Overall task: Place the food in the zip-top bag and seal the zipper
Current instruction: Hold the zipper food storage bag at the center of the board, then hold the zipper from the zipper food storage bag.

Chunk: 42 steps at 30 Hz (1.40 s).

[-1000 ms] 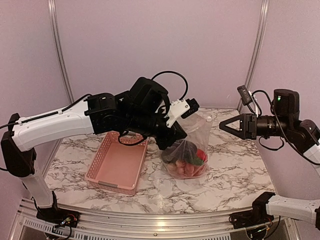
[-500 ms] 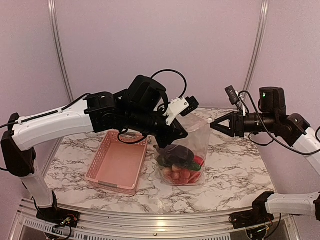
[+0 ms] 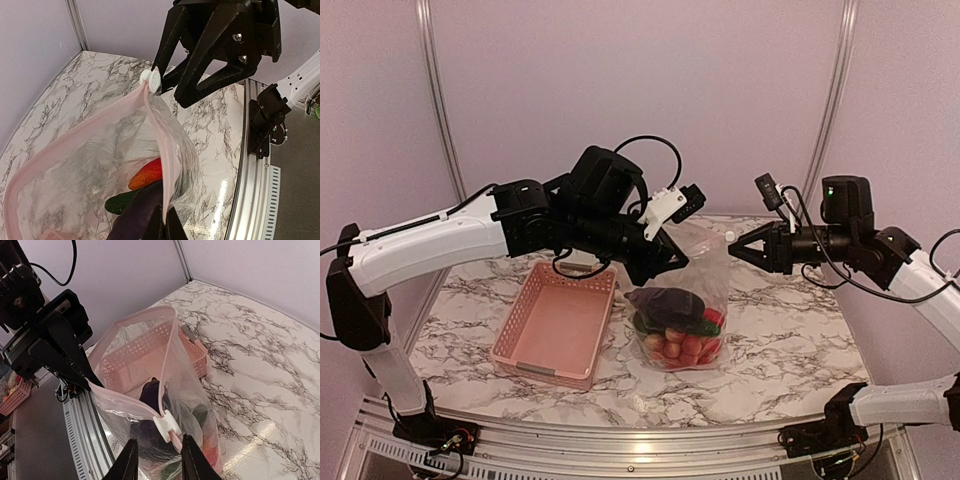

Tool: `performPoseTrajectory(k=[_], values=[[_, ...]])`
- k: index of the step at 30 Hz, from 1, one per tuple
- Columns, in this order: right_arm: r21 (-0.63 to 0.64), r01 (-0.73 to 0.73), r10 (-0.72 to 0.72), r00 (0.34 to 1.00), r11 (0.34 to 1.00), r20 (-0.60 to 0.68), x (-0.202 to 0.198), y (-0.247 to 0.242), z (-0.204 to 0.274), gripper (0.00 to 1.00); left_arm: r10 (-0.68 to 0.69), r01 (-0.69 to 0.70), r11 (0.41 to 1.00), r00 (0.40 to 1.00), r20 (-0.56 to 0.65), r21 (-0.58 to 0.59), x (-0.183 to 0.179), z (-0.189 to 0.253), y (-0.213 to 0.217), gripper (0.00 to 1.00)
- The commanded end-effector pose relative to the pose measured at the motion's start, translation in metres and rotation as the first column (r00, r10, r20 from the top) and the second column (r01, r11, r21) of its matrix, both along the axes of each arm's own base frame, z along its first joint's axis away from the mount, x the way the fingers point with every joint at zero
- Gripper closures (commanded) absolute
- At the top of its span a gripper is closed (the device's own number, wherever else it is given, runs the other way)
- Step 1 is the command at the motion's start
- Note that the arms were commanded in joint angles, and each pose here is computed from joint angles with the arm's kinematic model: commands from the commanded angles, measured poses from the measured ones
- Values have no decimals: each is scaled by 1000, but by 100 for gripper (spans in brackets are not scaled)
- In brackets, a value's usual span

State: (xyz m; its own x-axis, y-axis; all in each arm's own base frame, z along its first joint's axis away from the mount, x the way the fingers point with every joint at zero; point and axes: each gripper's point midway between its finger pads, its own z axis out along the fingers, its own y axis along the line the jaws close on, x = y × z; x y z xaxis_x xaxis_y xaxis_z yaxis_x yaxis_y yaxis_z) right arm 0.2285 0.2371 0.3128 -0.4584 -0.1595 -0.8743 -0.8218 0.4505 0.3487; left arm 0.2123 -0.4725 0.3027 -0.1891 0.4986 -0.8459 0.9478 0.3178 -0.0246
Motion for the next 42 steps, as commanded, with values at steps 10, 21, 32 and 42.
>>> performPoseTrajectory(k=[10, 21, 32, 42], values=[[17, -39, 38, 997, 999, 64, 8, 9, -1, 82, -15, 14, 999, 999, -35, -40, 5, -4, 0, 100], [1, -27, 26, 996, 1000, 88, 3, 4, 6, 100, 8, -9, 999, 999, -34, -31, 9, -5, 6, 100], [-52, -24, 31, 989, 998, 143, -12, -4, 47, 100, 56, -47, 995, 993, 107, -90, 16, 47, 29, 95], [-152, -118, 137, 983, 981, 121, -32, 20, 50, 100, -23, 53, 981, 987, 160, -187, 12, 73, 4, 46]])
